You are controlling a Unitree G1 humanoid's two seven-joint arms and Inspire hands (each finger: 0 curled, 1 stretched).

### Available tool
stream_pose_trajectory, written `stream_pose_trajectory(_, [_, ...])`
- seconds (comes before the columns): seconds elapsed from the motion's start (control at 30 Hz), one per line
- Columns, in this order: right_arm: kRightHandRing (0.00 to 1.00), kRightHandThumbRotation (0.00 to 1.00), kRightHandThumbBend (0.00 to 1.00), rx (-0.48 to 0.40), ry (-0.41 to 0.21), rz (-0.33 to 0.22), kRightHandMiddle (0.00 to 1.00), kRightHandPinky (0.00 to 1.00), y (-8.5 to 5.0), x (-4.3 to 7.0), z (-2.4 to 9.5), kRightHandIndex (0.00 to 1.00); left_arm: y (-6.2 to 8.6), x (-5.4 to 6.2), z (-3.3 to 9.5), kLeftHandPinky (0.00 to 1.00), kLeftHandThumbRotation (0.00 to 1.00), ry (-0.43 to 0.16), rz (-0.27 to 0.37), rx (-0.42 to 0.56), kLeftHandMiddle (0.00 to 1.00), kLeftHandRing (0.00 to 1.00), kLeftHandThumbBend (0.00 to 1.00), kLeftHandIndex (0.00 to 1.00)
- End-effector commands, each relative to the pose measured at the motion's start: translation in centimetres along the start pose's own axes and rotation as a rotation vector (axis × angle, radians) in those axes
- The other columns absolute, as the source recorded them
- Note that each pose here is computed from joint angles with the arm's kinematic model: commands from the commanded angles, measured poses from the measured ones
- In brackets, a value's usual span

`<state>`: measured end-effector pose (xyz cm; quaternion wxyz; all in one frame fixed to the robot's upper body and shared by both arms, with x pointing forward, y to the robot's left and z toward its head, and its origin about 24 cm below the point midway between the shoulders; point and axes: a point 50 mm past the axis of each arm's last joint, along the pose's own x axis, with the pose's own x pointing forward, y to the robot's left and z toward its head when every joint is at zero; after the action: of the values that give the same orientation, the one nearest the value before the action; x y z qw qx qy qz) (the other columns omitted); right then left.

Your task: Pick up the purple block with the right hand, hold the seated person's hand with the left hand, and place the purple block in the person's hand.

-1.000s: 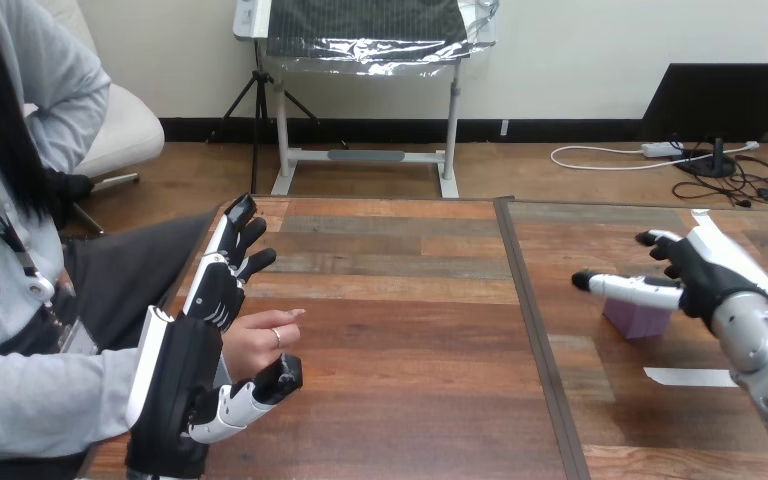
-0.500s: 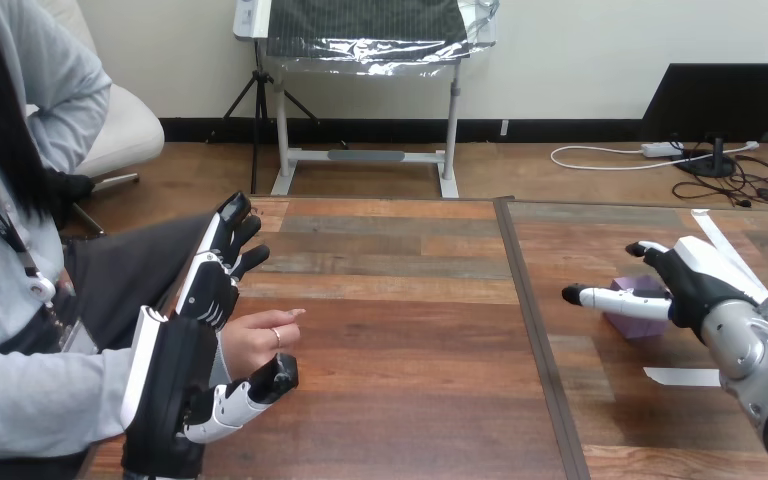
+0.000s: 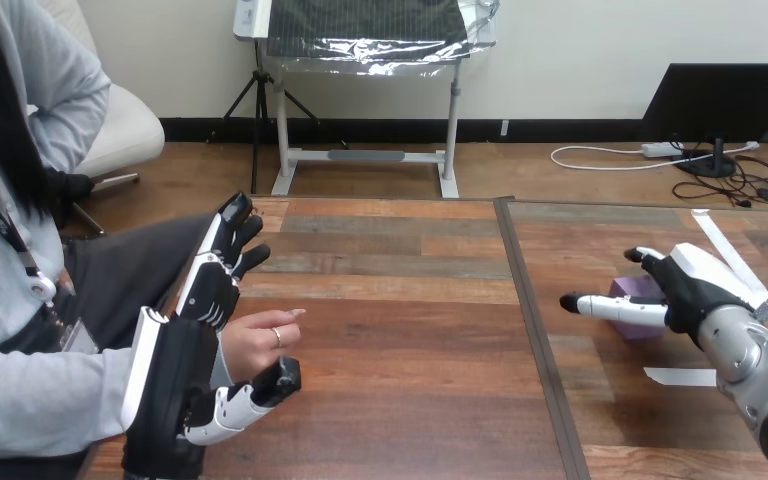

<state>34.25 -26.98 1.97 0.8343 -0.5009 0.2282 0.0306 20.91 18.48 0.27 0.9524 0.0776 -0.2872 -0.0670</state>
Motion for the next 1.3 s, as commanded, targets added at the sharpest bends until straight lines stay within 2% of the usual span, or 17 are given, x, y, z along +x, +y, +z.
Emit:
stream_pose_trajectory(0.0, [0.96,0.71,0.95,-0.009,-0.037,-0.020,0.97,0.89,-0.86,0.30,1.45,0.96,-0.25,1.65,0.78,0.88,0.70,-0.097,0.000,-0.008,0.97,0.94,1.00,0.95])
stream_pose_trajectory(0.23, [0.97,0.73,0.94,-0.018,-0.045,-0.010,0.98,0.90,-0.71,0.31,1.57,0.97,-0.23,1.65,0.76,0.87,0.71,-0.099,0.001,-0.005,0.96,0.93,1.00,0.95])
stream_pose_trajectory(0.53, [0.98,0.76,0.96,-0.031,-0.051,-0.004,0.98,0.91,-0.59,0.32,1.71,0.98,-0.23,1.64,0.74,0.87,0.71,-0.098,0.001,-0.008,0.97,0.94,1.00,0.95])
stream_pose_trajectory(0.83, [0.99,0.75,0.95,-0.048,-0.055,-0.001,0.99,0.92,-0.57,0.37,2.00,0.98,-0.26,1.69,0.77,0.86,0.70,-0.103,0.003,-0.009,0.96,0.94,1.00,0.95])
stream_pose_trajectory(1.03, [0.98,0.67,0.94,-0.039,-0.051,0.000,0.99,0.91,-0.44,0.35,1.90,0.98,-0.25,1.69,0.77,0.86,0.70,-0.103,0.004,-0.011,0.96,0.94,1.00,0.95])
stream_pose_trajectory(1.13, [0.97,0.63,0.96,-0.035,-0.046,-0.004,0.98,0.90,-0.36,0.34,1.77,0.98,-0.23,1.67,0.80,0.86,0.71,-0.105,0.006,-0.007,0.96,0.94,1.00,0.95])
stream_pose_trajectory(1.23, [0.96,0.58,0.97,-0.017,-0.039,-0.008,0.97,0.89,-0.38,0.35,1.78,0.97,-0.22,1.67,0.82,0.86,0.71,-0.107,0.006,-0.006,0.96,0.94,1.00,0.95])
stream_pose_trajectory(1.27, [0.94,0.53,0.96,-0.004,-0.038,-0.011,0.96,0.87,-0.41,0.36,1.81,0.96,-0.22,1.67,0.82,0.86,0.71,-0.108,0.005,-0.006,0.96,0.94,1.00,0.95])
